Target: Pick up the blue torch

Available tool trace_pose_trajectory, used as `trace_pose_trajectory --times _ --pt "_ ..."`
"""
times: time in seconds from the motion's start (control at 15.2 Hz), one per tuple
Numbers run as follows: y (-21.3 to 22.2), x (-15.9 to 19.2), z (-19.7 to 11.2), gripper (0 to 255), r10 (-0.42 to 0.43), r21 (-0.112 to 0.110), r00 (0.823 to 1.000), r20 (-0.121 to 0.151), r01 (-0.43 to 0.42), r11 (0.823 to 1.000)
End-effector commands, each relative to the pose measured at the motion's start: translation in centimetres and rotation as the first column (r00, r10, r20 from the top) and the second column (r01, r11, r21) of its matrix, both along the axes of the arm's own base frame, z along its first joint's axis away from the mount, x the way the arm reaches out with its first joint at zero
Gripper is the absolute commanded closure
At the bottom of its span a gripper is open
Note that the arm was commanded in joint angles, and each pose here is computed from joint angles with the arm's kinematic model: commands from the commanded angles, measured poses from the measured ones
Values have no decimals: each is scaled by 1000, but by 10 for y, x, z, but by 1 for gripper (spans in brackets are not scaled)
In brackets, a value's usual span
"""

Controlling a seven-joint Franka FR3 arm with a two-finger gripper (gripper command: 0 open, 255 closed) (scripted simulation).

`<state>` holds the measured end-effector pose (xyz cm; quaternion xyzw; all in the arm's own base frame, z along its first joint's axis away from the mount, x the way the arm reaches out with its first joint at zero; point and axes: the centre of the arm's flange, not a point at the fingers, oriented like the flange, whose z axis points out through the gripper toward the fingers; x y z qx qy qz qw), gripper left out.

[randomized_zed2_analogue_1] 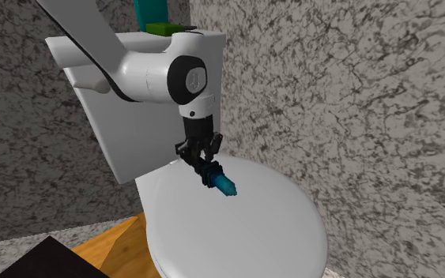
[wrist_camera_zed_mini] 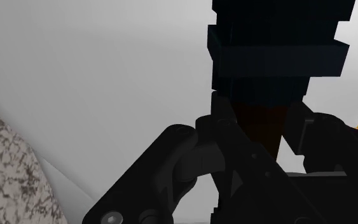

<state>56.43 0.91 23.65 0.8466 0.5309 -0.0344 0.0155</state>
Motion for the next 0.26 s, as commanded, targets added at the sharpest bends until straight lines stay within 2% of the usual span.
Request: trace_pose_trajectory --times 0.0,0.2 --pt "-1 1 11 255 0 0 1000 0 0 1000" --pt "-1 1 17 255 0 0 1000 0 0 1000"
